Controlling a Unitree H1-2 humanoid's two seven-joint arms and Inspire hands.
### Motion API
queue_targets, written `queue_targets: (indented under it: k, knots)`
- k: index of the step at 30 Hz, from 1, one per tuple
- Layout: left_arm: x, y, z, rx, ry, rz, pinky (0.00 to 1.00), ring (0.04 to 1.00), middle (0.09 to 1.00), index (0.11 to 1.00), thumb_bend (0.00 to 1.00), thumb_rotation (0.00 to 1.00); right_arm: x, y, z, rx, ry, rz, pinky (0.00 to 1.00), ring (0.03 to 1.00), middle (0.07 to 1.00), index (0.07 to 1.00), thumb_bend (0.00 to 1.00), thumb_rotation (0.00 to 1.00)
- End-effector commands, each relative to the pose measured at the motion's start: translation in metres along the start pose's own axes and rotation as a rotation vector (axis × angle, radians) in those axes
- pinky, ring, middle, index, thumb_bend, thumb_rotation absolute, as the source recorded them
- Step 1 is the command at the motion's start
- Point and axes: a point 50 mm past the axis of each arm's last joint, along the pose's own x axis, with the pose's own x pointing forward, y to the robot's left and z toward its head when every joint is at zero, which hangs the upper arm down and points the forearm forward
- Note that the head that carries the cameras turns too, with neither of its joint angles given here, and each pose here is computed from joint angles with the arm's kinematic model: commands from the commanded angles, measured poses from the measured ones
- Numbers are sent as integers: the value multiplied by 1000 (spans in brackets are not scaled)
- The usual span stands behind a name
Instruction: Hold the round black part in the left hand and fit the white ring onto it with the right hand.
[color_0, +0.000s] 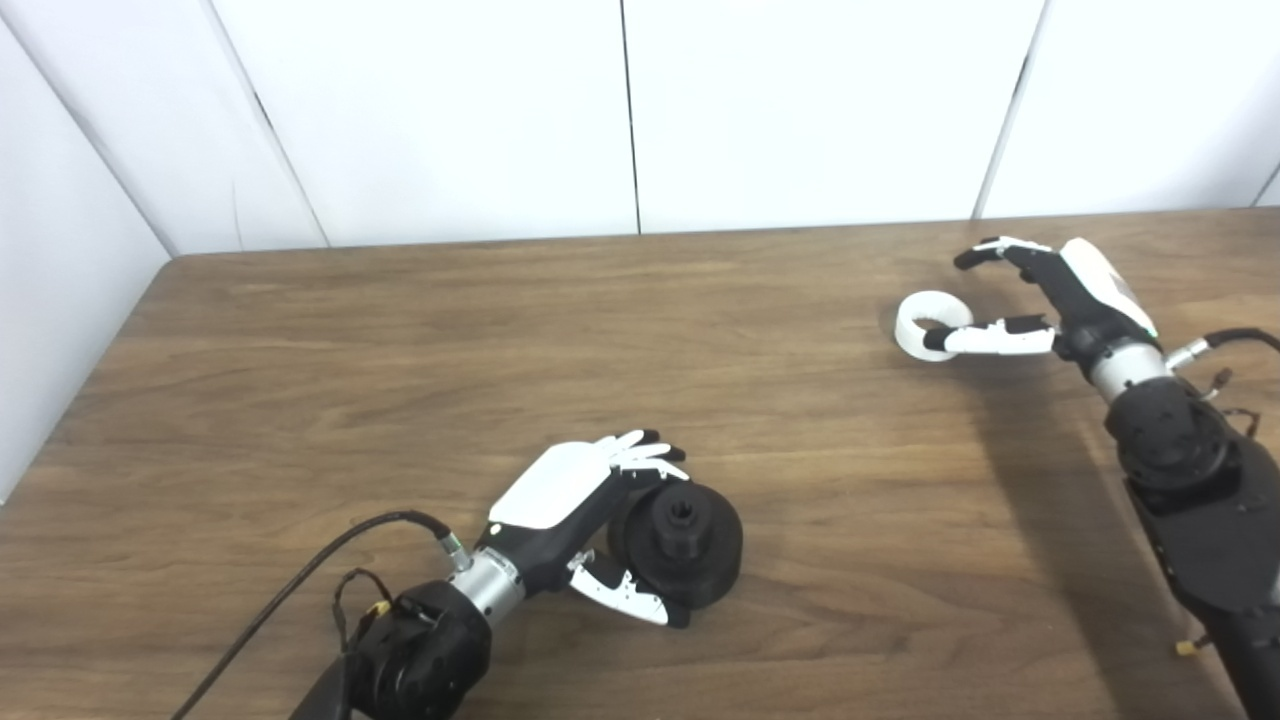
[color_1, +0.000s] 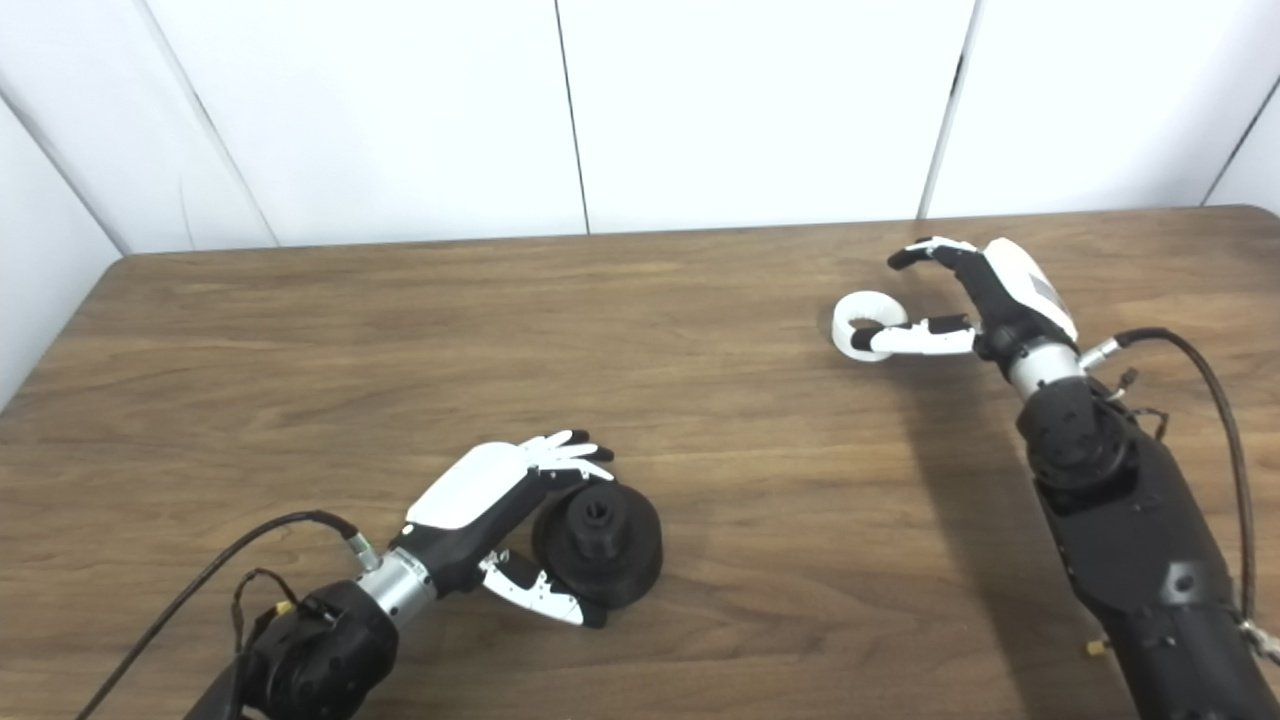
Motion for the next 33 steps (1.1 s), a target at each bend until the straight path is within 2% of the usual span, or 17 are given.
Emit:
queue_targets:
  k: [1, 9, 16, 33]
  knots:
    - [-9, -13, -9, 20, 40, -88, 967, 970, 898, 597, 833, 302, 15, -25, 21, -25, -89, -63, 869, 950, 890, 747, 984, 432]
    - [-9, -14, -8, 16, 40, -84, 957, 972, 898, 591, 831, 296, 24, -18, 19, -12, -67, -25, 887, 956, 892, 748, 1000, 394]
    - [-10, -15, -8, 14, 39, -86, 973, 974, 900, 598, 829, 298, 29, -13, 17, 2, -45, -16, 890, 958, 894, 750, 973, 352]
    - [-11, -14, -6, 16, 37, -85, 959, 968, 892, 598, 832, 308, 40, -5, 3, -7, 9, 5, 882, 957, 891, 749, 963, 361]
